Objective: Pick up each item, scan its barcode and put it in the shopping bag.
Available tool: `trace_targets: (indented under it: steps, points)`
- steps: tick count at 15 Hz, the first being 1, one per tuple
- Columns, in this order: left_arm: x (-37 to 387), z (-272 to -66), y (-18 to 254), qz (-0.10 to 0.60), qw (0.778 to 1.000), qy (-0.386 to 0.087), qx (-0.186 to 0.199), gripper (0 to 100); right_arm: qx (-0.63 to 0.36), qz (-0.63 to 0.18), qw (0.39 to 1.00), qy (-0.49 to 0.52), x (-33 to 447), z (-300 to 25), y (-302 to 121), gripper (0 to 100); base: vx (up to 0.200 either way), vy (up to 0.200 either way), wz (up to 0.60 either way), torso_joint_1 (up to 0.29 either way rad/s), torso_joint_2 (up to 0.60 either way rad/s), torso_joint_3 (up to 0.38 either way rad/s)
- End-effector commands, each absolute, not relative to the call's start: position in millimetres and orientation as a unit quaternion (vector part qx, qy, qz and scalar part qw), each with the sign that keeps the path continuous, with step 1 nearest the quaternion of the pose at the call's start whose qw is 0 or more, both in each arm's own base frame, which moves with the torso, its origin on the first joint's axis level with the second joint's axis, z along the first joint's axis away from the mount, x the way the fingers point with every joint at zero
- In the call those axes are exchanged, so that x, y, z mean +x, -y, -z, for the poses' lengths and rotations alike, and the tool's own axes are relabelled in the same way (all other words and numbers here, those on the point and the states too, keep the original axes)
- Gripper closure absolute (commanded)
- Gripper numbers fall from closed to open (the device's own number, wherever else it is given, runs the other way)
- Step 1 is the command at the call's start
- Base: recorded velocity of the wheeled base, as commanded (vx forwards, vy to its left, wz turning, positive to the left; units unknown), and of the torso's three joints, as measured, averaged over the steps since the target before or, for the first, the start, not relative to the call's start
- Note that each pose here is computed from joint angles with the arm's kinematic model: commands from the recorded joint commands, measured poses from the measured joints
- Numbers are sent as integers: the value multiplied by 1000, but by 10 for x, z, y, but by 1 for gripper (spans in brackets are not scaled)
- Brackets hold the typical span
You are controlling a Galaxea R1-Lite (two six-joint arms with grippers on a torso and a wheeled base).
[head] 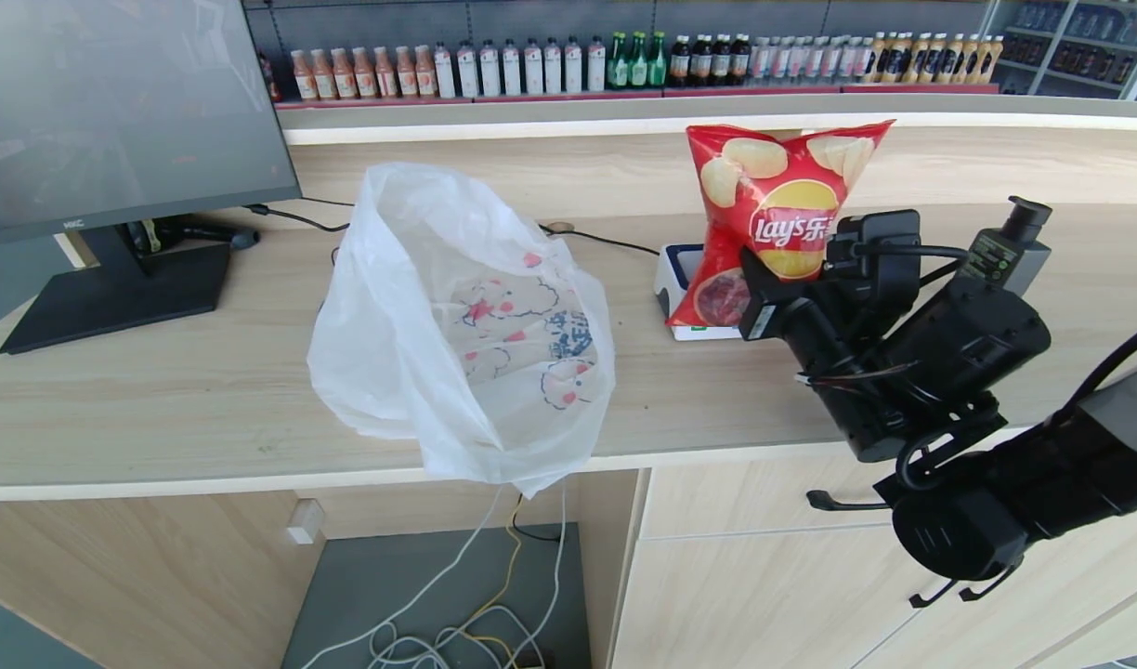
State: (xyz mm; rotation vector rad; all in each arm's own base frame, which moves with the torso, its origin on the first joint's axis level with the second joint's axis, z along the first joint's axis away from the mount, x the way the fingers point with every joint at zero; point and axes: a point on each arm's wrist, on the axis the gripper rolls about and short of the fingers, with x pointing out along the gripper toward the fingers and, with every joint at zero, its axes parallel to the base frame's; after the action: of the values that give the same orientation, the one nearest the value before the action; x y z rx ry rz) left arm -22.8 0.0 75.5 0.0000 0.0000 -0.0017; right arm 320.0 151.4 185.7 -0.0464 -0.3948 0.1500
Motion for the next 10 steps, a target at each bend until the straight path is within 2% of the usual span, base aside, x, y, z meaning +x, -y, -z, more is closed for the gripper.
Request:
trace_targets:
  steps: [1,10]
  points:
    - [-228,-755,0,1,1000,0,0,0,-25,-76,978,191,3219,-1822,-1529,100,0,0,0,0,0,0]
    - [-228,-755,0,1,1000,0,0,0,-21,-75,976,202,3169,-1912,-1510,100,0,0,0,0,0,0]
